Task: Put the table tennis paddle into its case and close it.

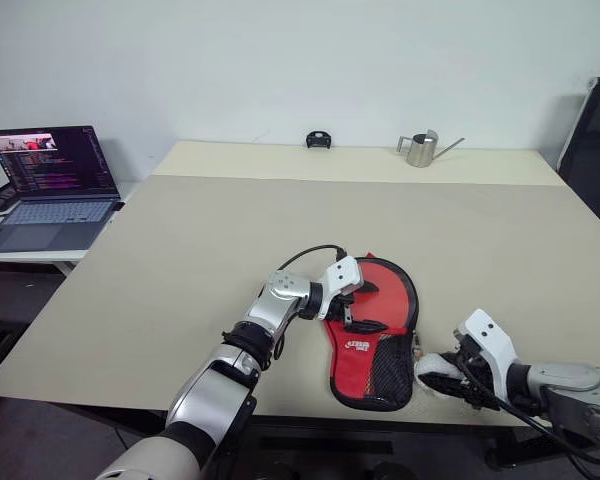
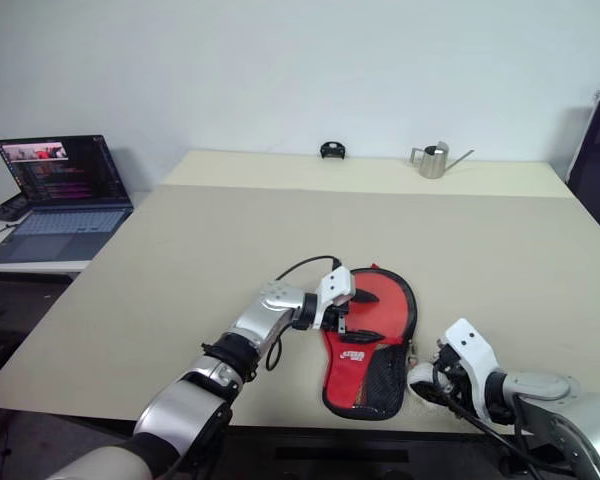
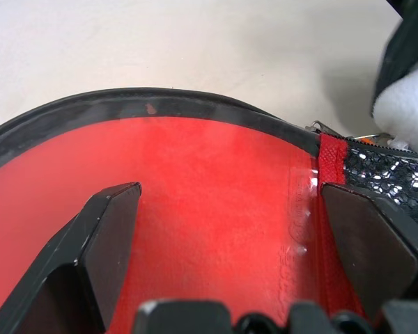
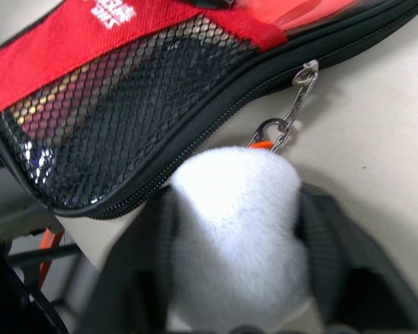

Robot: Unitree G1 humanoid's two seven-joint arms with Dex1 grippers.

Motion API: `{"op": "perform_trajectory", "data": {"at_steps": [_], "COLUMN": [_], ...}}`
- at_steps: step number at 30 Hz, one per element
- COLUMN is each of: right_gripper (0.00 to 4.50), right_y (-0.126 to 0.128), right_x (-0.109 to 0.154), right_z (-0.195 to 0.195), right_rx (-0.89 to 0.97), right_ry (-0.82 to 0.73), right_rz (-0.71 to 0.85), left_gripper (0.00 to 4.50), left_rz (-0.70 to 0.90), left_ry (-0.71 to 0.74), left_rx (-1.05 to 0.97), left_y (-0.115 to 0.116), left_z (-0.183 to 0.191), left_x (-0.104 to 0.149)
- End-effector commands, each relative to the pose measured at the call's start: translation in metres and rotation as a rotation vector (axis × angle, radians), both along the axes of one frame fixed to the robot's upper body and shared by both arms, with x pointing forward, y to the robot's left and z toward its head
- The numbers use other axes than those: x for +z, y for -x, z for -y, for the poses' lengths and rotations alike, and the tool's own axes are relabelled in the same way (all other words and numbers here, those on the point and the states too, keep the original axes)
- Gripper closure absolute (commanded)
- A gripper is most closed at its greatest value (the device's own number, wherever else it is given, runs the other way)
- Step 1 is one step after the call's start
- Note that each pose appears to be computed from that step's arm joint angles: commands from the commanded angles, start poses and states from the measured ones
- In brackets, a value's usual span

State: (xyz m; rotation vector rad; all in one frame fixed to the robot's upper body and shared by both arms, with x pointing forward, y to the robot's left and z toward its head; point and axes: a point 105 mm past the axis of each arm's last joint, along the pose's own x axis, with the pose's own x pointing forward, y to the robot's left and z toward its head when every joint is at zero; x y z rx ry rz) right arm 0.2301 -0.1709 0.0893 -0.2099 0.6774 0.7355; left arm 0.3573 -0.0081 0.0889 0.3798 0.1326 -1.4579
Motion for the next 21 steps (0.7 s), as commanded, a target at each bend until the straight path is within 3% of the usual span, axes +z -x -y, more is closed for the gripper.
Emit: {"op": "perform_trajectory", "data": {"at_steps": [1,4,6,13,21], "right_gripper": [3.40,4.11,4.29,4.31,4.31], "right_y": [-0.002,-0.010,-0.019,-0.044,-0.050], "right_x": [0.010,0.019,0.029,0.059,0.066], "right_z": [0.000,0.002,0.006,0.018,0.044], "right_rx": [0.036,0.040,0.037,0.039,0.056], "right_ry": [0.023,0.041,0.050,0.075,0.176], "right_rz": [0.054,0.092,0.130,0.203,0.194], "left_gripper": [0.00,0.00,0.00,0.00,0.00], "left_rz": [0.026,0.028,0.012,-0.033,-0.048], "left_ry": [-0.020,-0.043,-0.057,-0.118,-0.120], "left_rx": [-0.010,-0.025,-0.024,-0.035,-0.059], "left_y": [0.000,0.001,0.001,0.003,0.010], "left_z": [0.004,0.004,0.003,-0.004,0.001], "left_x": [-0.001,-0.005,-0.010,-0.025,-0.032]}}
